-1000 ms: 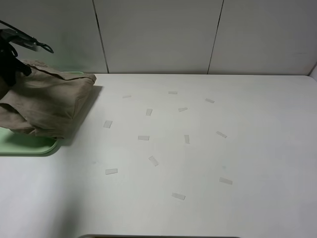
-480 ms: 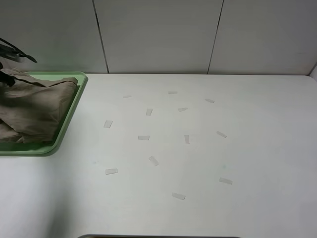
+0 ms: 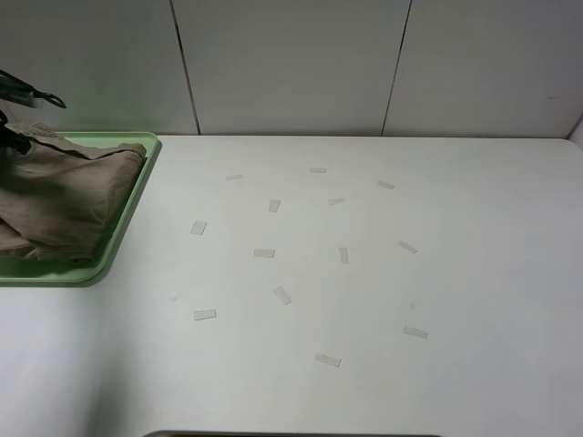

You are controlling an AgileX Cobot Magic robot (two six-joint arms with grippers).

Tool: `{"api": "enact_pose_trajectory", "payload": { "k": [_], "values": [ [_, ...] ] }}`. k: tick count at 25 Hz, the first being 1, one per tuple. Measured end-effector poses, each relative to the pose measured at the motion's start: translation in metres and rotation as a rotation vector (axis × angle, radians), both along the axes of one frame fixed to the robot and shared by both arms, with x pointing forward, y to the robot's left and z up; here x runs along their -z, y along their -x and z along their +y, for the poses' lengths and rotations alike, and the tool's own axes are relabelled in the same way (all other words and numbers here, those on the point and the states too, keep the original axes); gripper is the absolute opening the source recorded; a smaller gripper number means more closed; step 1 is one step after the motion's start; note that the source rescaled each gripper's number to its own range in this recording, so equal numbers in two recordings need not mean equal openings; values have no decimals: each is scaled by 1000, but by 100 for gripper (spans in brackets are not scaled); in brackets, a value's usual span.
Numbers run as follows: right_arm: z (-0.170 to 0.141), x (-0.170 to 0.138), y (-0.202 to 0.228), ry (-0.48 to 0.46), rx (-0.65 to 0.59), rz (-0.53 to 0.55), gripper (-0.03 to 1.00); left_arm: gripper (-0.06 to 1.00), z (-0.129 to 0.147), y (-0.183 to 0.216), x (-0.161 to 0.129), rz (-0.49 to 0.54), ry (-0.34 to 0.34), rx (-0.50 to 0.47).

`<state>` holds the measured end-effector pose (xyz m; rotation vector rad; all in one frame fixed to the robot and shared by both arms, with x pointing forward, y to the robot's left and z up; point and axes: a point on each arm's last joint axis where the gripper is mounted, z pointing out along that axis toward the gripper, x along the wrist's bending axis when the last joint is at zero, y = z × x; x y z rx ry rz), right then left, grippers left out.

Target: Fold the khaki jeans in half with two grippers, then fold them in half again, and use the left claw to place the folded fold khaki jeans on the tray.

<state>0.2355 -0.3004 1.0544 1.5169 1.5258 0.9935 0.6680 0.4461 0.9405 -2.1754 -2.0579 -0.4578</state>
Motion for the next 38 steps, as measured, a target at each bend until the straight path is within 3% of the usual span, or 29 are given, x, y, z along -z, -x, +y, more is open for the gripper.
{"api": "enact_pose_trajectory", "payload": {
  "k": [4,6,8,12,16,23,28,33,38],
  "values": [
    [0,0,0,0,0,0,100,70,-1,-1,0,-14,14,-10],
    [0,0,0,0,0,0,100,85,-2,-1,1,-22,32,-22],
    [0,0,0,0,0,0,100,92,-4,-2,1,-26,47,-28],
    [0,0,0,0,0,0,100,96,-13,-3,-7,-40,52,-16],
    [0,0,0,0,0,0,100,96,-27,-5,-33,-112,37,18],
    [0,0,0,0,0,0,100,96,-52,7,-113,-349,14,36],
    [0,0,0,0,0,0,100,96,-65,51,-164,-532,28,29],
    [0,0,0,0,0,0,100,96,-81,117,-192,-706,52,29],
    [0,0,0,0,0,0,100,96,-93,173,-215,-816,85,11]
  ]
}}
